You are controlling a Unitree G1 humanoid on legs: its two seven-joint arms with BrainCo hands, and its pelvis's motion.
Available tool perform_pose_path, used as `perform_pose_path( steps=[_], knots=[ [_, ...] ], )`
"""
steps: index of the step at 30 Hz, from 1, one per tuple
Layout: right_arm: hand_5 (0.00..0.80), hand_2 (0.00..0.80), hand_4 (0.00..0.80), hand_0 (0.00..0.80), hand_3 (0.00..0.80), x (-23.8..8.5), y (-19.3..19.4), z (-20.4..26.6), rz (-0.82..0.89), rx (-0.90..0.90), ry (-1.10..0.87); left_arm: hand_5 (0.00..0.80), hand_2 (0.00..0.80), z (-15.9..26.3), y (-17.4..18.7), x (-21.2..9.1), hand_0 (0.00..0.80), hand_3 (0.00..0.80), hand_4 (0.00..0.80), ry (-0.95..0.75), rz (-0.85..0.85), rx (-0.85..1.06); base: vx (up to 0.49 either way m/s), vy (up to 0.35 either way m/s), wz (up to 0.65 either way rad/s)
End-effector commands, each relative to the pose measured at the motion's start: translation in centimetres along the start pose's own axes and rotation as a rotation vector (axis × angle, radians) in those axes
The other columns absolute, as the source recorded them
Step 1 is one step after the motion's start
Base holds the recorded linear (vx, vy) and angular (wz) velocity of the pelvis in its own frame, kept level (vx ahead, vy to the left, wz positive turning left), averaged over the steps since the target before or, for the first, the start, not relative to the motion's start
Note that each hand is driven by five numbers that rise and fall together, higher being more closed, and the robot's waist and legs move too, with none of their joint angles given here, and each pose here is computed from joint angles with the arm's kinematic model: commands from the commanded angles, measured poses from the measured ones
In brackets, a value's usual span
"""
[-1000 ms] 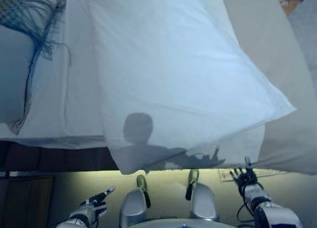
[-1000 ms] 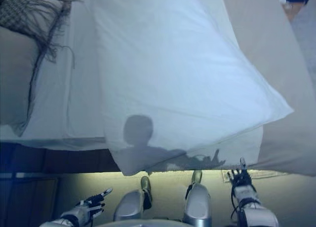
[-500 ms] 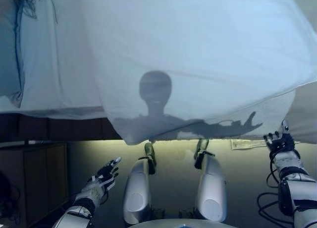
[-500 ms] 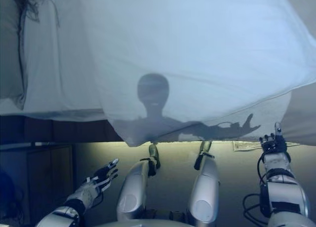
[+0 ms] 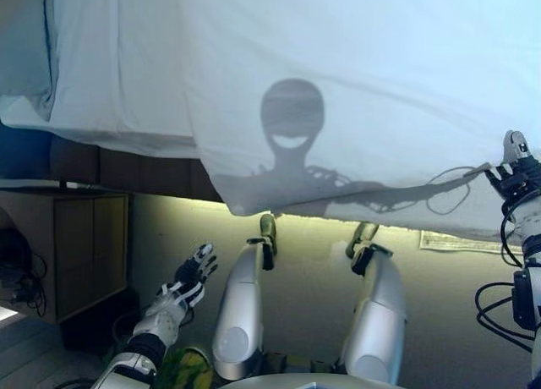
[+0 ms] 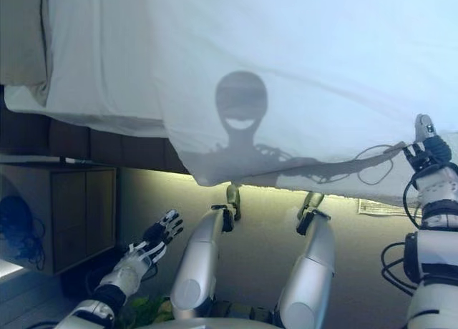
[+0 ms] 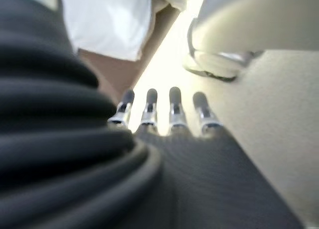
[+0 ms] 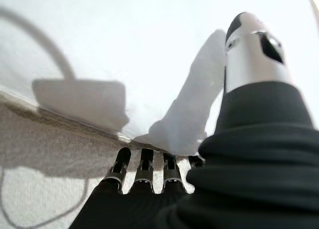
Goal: Make the bed neatly
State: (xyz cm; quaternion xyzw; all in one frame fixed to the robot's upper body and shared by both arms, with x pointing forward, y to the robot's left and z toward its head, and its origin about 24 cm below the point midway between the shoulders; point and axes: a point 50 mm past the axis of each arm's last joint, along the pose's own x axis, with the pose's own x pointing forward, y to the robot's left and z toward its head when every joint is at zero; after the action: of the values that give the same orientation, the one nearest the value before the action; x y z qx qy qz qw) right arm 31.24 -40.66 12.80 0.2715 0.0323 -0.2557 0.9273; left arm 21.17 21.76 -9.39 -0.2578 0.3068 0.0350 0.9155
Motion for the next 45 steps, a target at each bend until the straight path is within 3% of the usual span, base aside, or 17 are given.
perform_pose_path(
  steps=[1,8,9,10,11,12,20,32,40,45],
  knots=[
    [0.0,0.0,0.0,0.0,0.0,0.4,6.0,4.0,0.209,-0.05,-0.125,0.0,0.0,-1.3,3.3,-2.3,0.0,0.0,0.0,0.032,0.062,0.016,0.0,0.0,0.0],
    [0.0,0.0,0.0,0.0,0.0,0.3,7.6,5.3,0.236,-0.119,-0.169,0.0,0.0,-1.7,3.8,-2.9,0.0,0.0,0.0,0.031,0.058,0.006,0.027,0.024,-0.01],
    [0.113,0.113,0.113,0.113,0.113,0.3,7.5,5.3,0.228,-0.131,-0.168,0.0,0.0,-1.7,3.8,-3.0,0.0,0.0,0.0,0.034,0.056,0.011,0.034,0.025,-0.02],
    [0.42,0.42,0.42,0.42,0.42,0.4,7.4,5.1,0.208,-0.148,-0.156,0.0,0.0,-1.8,3.8,-3.0,0.0,0.0,0.0,0.037,0.053,0.016,0.031,0.018,-0.02],
    [0.558,0.558,0.558,0.558,0.558,0.4,7.1,4.9,0.198,-0.158,-0.148,0.0,0.0,-1.9,3.8,-3.0,0.0,0.0,0.0,0.04,0.05,0.02,0.037,0.028,-0.04],
    [0.8,0.8,0.8,0.8,0.8,0.4,6.8,4.7,0.186,-0.166,-0.139,0.0,0.0,-2.0,3.7,-3.1,0.0,0.0,0.0,0.043,0.046,0.024,0.036,0.034,-0.08],
    [0.8,0.8,0.8,0.8,0.8,0.5,3.9,2.3,0.084,-0.259,-0.037,0.0,0.0,-2.5,3.8,-3.0,0.0,0.0,0.0,0.072,0.046,0.055,-0.005,0.039,-0.14],
    [0.8,0.8,0.8,0.8,0.8,0.2,1.9,0.4,0.106,-0.328,0.072,0.0,0.0,-3.0,4.6,-3.0,0.0,0.0,0.0,0.132,0.102,0.115,0.047,0.034,-0.11],
    [0.8,0.8,0.8,0.8,0.8,-0.2,0.8,-2.0,0.139,-0.454,0.195,0.0,0.0,-1.6,4.7,-2.6,0.0,0.0,0.0,0.117,0.125,0.189,0.039,0.031,-0.05],
    [0.8,0.8,0.8,0.8,0.8,-0.5,1.6,-4.9,0.262,-0.434,0.278,0.0,0.0,1.7,3.2,-1.4,0.0,0.0,0.0,0.003,0.11,0.176,0.048,-0.003,-0.01]
  ],
)
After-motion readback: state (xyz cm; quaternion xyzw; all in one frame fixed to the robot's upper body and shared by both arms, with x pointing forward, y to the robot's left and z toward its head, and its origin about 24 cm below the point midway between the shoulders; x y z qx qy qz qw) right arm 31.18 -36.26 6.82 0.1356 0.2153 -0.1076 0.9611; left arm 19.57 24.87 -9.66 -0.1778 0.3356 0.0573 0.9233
